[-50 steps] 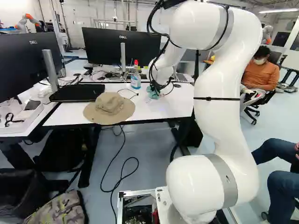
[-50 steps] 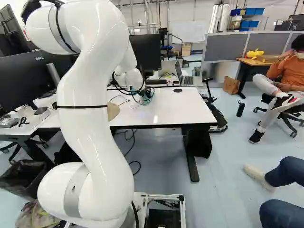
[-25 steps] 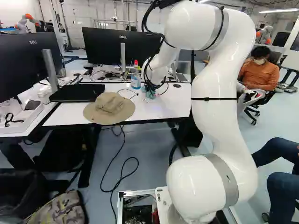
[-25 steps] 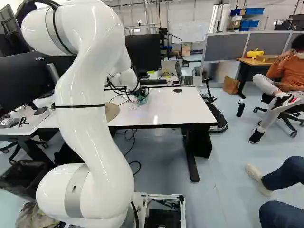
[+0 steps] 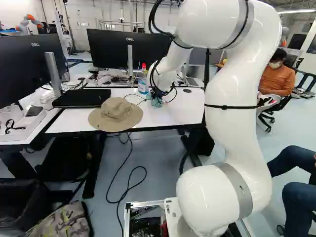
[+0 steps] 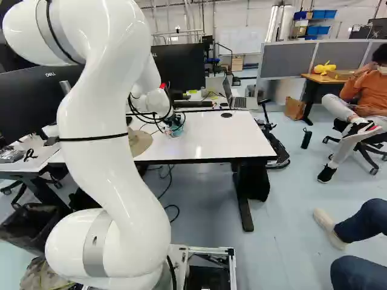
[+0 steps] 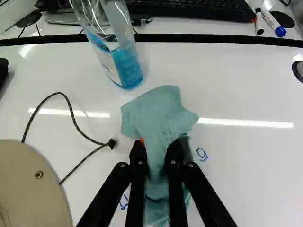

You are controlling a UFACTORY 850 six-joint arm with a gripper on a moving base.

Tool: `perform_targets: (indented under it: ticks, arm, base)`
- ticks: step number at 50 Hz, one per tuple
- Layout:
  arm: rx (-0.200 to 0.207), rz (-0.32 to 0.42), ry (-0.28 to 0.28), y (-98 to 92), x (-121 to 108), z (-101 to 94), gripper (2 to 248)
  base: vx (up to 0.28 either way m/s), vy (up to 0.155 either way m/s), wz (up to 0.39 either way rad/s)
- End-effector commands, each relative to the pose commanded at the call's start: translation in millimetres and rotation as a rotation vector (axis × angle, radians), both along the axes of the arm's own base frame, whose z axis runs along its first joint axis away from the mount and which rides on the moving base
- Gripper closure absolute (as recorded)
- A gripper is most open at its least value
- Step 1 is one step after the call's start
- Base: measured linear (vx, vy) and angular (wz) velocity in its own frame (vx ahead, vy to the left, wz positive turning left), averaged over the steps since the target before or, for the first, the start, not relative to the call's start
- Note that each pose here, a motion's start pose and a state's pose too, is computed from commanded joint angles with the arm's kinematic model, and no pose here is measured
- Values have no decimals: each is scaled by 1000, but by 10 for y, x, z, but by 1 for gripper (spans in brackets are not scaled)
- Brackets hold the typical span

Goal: Clean the table with the green towel

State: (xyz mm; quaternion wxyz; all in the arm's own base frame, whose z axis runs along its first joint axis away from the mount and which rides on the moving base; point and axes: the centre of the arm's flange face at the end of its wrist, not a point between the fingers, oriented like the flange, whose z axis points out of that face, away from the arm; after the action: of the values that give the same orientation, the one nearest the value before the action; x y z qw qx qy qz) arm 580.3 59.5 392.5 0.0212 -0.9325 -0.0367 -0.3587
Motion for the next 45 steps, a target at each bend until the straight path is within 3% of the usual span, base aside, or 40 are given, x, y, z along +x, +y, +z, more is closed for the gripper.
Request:
perform_targets:
  ticks: [17,45]
  arm:
    - [-1,-30,14,-190,-227,16,200]
    - [-1,-114,18,-658,-267,19,200]
  base:
    - [0,0,0]
    - [0,0,0]
